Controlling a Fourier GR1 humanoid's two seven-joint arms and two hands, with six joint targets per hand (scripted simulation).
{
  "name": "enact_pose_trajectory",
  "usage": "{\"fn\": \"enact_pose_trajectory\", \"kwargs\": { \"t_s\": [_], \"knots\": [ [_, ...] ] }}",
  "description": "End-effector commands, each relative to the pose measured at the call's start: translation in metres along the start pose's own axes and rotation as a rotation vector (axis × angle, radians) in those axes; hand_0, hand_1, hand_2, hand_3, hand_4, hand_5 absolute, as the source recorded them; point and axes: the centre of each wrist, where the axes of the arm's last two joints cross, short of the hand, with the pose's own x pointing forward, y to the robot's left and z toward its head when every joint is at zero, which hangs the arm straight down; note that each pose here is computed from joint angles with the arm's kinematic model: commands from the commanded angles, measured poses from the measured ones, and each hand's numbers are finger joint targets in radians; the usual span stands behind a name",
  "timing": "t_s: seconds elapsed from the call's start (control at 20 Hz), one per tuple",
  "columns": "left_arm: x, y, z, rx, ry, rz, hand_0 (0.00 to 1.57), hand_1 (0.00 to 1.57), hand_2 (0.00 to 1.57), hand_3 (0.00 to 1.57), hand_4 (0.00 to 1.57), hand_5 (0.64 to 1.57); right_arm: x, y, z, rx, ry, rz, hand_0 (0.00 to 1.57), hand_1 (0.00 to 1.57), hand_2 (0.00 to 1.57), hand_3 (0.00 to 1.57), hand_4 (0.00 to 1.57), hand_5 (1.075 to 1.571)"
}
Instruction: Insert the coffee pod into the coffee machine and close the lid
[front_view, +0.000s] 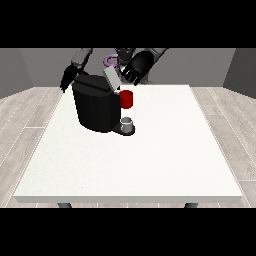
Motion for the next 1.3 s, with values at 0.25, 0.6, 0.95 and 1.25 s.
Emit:
{"fn": "enact_pose_trajectory", "kwargs": {
  "t_s": [0.25,0.6,0.95,1.25],
  "knots": [
    [0.0,-0.002,-0.002,0.009,-0.038,-0.019,1.19,1.19,1.26,1.23,0.47,1.571,0.008,-0.02,-0.011,-0.035,-0.026,-0.002,0.0,0.0,0.0,0.0,0.1,1.571],
    [0.0,0.021,0.001,-0.001,-0.005,-0.007,1.21,1.21,1.25,1.22,0.43,1.571,0.012,0.004,-0.008,-0.031,-0.034,-0.011,0.0,0.0,0.0,0.0,0.22,1.571],
    [0.004,-0.018,-0.01,0.015,-0.031,-0.029,1.17,1.17,1.23,1.19,0.42,1.571,0.004,-0.007,-0.008,-0.052,-0.02,0.0,0.0,0.0,0.0,0.0,0.17,1.571],
    [0.017,0.012,-0.007,0.003,-0.029,-0.046,1.22,1.22,1.26,1.21,0.38,1.571,0.008,-0.02,-0.017,-0.048,0.01,-0.006,0.0,0.0,0.0,0.0,0.0,1.571]
  ]
}}
